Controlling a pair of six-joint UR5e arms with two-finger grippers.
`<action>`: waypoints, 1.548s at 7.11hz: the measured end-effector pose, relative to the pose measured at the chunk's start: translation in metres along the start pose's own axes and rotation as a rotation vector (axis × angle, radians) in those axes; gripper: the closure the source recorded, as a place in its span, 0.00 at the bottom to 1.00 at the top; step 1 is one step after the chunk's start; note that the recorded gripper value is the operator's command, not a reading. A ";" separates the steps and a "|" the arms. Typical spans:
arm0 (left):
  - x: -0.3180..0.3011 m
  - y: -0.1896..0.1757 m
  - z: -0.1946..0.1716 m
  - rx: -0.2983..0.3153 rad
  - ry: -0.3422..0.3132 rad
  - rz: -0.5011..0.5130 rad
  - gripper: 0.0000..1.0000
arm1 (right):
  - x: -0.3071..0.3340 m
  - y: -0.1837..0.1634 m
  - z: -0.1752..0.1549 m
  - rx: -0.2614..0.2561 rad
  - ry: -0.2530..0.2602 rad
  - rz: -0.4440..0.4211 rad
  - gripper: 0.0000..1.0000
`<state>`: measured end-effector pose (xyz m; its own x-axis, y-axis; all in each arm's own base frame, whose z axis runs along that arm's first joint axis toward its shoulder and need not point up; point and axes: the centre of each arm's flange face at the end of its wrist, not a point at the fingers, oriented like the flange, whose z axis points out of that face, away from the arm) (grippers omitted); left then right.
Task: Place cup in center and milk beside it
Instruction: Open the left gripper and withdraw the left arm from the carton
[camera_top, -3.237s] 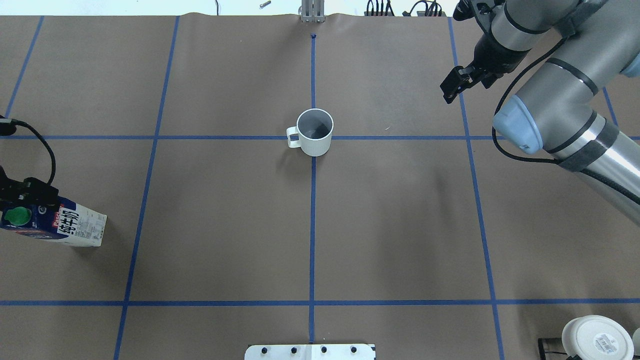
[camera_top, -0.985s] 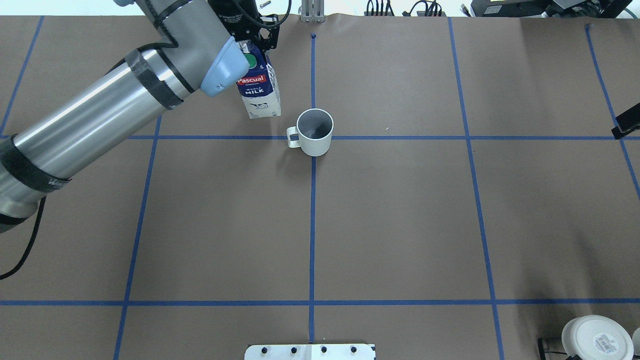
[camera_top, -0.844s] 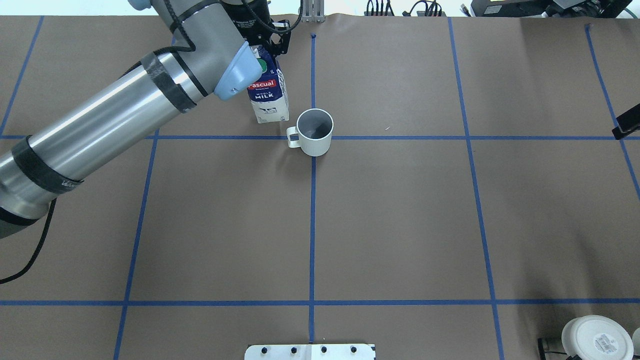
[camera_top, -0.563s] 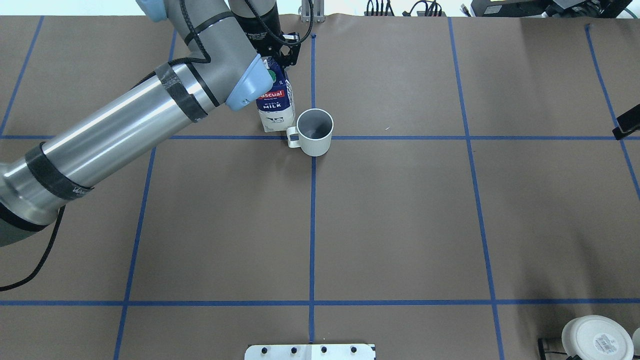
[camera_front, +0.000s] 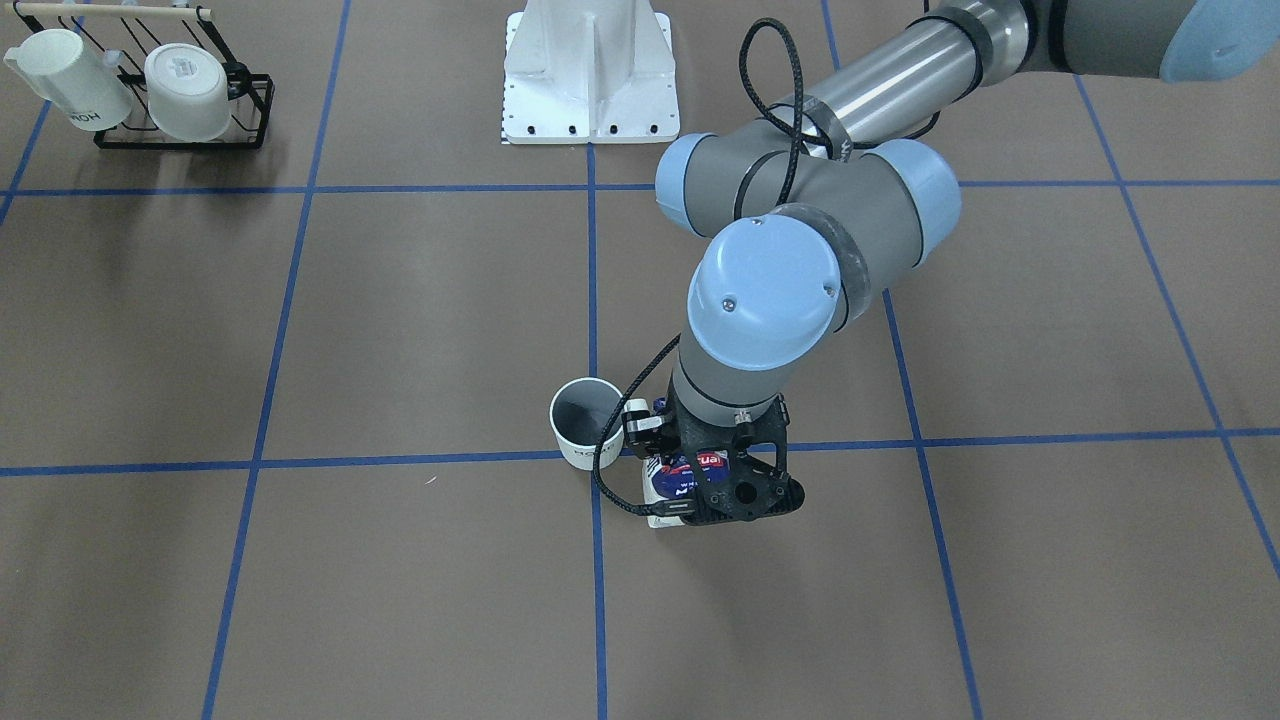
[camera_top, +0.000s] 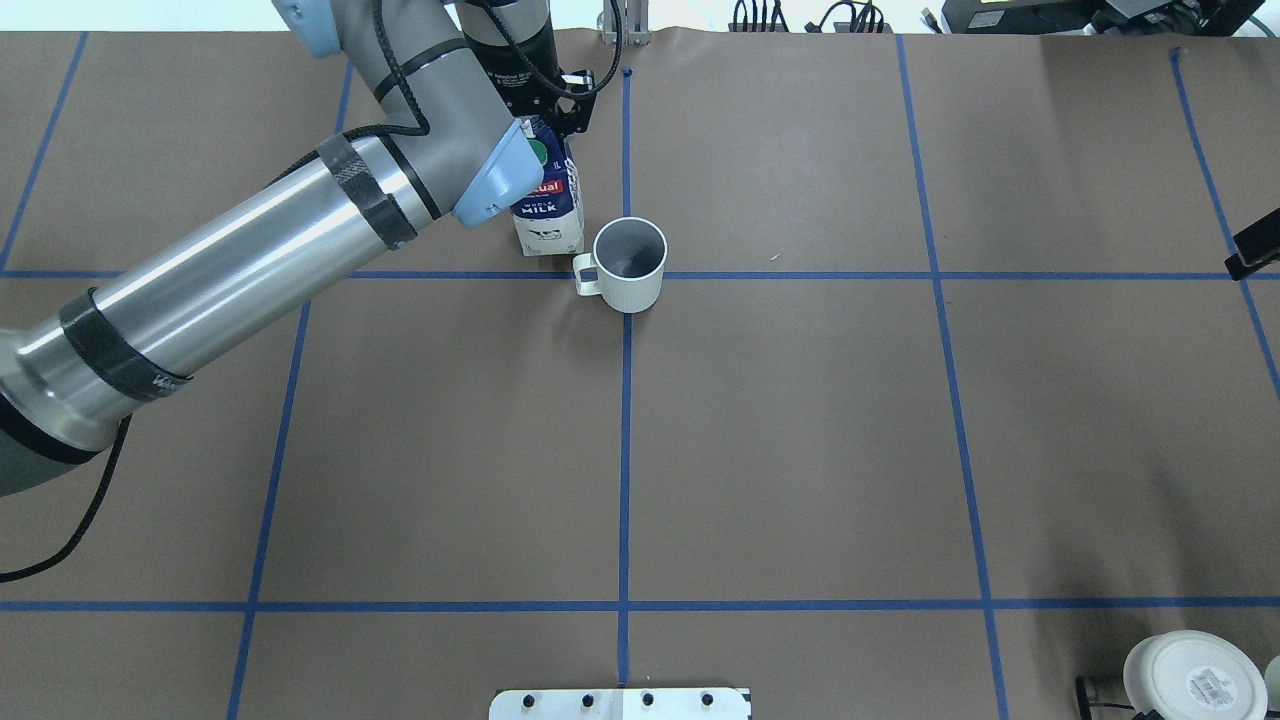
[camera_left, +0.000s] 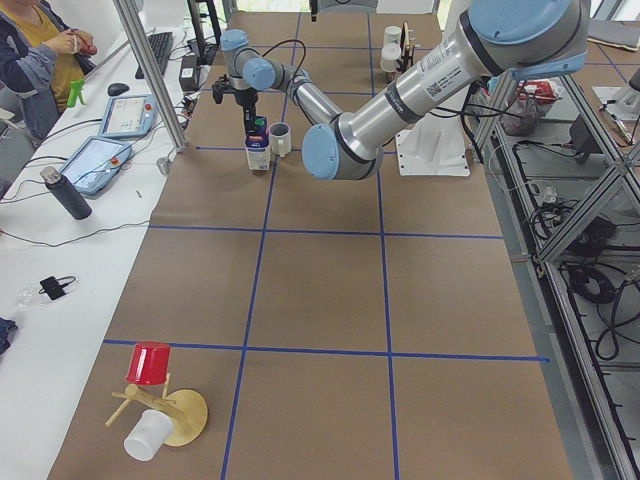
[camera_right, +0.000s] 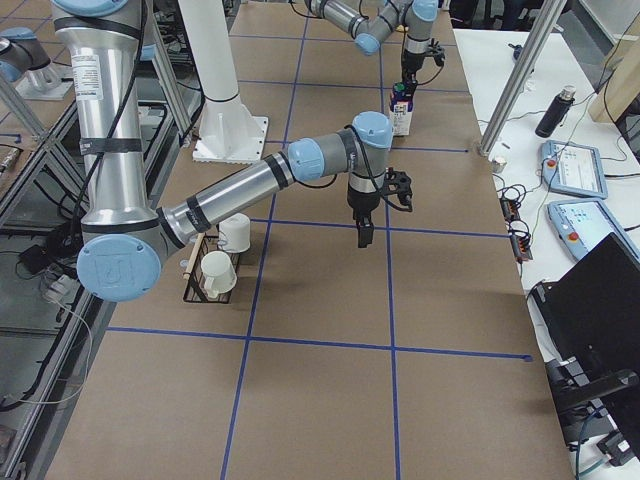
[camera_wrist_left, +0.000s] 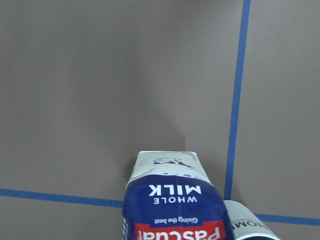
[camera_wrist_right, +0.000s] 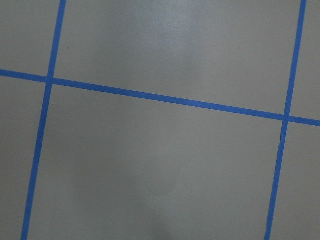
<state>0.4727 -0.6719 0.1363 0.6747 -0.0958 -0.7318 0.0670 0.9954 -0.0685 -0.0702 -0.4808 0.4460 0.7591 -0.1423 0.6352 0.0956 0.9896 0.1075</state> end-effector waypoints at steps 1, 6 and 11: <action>-0.002 -0.001 0.002 0.000 -0.001 0.002 0.01 | 0.000 0.000 0.000 0.000 0.000 0.000 0.00; -0.096 0.023 -0.072 0.087 0.073 -0.016 0.01 | -0.001 -0.003 -0.002 0.007 0.001 -0.001 0.00; -0.401 0.161 -0.159 0.200 0.022 0.120 0.01 | 0.030 -0.001 -0.011 0.028 0.013 0.011 0.00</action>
<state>0.0965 -0.4729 0.3110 0.6708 0.0250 -0.7412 0.1337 0.9790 0.1540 -0.0404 -0.4862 0.4567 0.7686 -0.1308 0.6262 0.0693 0.9901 0.1218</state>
